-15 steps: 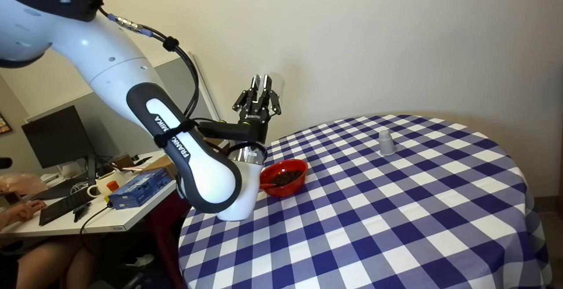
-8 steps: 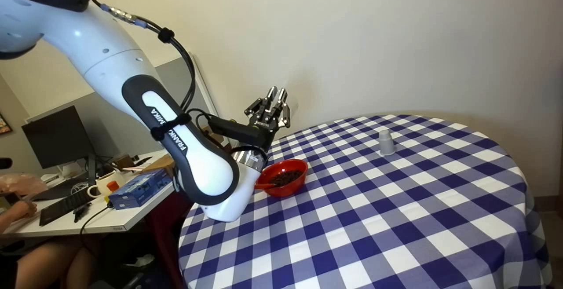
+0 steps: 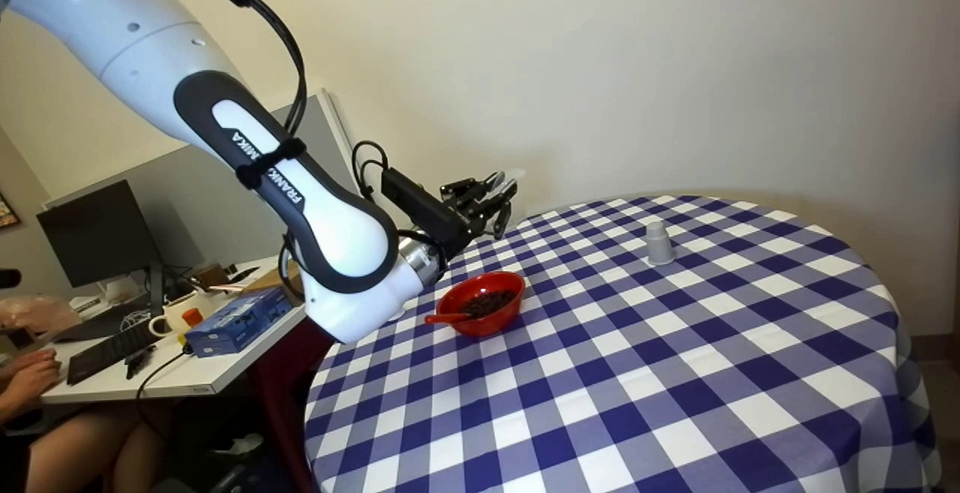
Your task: Pour the contents of the clear jar into the red bowl
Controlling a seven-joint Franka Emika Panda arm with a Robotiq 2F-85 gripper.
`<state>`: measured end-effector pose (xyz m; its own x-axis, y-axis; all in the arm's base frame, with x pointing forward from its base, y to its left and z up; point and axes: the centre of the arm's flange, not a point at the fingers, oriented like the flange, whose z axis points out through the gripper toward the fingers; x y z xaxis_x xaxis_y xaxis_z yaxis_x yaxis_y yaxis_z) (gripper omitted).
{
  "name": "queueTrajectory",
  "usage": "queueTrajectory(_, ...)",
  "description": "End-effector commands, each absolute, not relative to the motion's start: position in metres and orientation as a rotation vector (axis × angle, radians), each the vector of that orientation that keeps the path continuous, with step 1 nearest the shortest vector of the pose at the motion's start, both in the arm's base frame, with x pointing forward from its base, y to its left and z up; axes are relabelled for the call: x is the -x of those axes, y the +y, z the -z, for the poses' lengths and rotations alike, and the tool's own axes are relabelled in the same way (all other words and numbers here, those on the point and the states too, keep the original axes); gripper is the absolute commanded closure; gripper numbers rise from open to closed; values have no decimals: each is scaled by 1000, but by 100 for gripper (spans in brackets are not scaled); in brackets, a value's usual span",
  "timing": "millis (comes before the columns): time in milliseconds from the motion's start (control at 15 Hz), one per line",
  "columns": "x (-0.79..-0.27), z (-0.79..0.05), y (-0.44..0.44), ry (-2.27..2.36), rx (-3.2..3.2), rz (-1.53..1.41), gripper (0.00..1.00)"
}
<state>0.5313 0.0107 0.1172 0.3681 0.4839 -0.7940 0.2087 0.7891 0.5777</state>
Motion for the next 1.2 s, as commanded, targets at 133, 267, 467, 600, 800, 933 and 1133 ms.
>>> queueTrajectory(133,-558,-172,-6,1188,-940,-62,90)
queueTrajectory(267,-572,-195,-25,1143,-1041,-3,90)
queueTrajectory(467,-588,-220,-52,1071,-1190,93,90)
queueTrajectory(600,-595,-229,-65,1042,-1277,145,90)
queueTrajectory(800,-602,-232,-81,1027,-1408,216,90)
queueTrajectory(933,-607,-230,-91,1049,-1507,248,90)
queueTrajectory(1133,-616,-218,-107,1074,-1642,275,90)
